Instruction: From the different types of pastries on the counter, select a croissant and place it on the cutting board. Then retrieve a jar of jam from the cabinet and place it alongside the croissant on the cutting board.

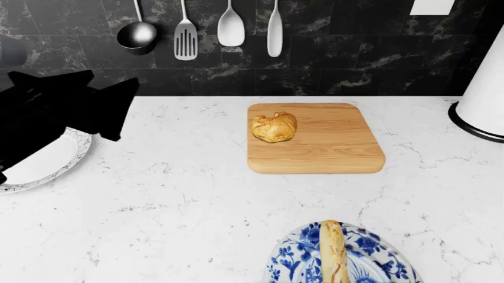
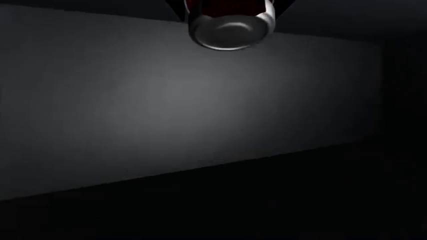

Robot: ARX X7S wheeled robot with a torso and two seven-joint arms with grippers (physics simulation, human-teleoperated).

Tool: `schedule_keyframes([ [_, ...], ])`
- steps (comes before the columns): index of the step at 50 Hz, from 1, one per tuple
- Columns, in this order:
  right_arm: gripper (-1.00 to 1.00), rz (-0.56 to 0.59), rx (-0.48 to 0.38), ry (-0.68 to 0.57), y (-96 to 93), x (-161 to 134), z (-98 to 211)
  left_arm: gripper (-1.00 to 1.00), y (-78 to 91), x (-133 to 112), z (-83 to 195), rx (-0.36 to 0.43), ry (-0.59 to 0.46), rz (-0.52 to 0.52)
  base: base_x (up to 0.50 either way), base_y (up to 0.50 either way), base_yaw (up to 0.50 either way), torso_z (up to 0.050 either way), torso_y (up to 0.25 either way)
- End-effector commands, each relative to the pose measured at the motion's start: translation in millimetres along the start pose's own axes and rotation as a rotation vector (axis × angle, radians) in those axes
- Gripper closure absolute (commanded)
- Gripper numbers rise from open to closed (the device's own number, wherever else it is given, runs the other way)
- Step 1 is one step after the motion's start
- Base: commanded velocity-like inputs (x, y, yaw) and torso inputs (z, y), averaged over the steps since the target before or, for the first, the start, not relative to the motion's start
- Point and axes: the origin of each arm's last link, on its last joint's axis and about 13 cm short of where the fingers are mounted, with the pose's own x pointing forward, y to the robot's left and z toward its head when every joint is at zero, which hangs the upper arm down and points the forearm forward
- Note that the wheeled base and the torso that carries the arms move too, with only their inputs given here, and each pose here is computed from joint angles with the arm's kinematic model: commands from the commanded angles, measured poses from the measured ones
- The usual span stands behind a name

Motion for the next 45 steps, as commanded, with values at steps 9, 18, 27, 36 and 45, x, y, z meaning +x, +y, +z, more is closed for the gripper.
schedule_keyframes([
  [9, 1.0, 0.23, 0.09, -0.207, 5.8, -33, 34, -1.0, -0.1, 2, -2, 0.0, 0.004, -0.002, 0.0, 0.0, 0.0, 0.0, 0.0],
  [18, 1.0, 0.276, 0.175, -0.234, 7.5, -48, 41, -1.0, -1.5, 3, -3, 0.0, 0.01, -0.001, 0.0, 0.0, 0.0, 0.0, 0.0],
  [27, 1.0, 0.372, 0.2, -0.226, 23.2, -66, 47, -1.0, -1.4, 5, -3, 0.003, 0.015, 0.002, 0.0, 0.0, 0.0, 0.0, 0.0],
  [36, 1.0, 0.429, 0.193, -0.238, 24.8, -79, 50, -1.0, -1.9, 3, -1, 0.005, 0.011, 0.006, 0.0, 0.0, 0.0, 0.0, 0.0],
  [45, 1.0, 0.512, 0.225, -0.238, 39.4, -94, 53, -1.0, -3.9, 4, 1, 0.008, 0.009, 0.004, 0.0, 0.0, 0.0, 0.0, 0.002],
])
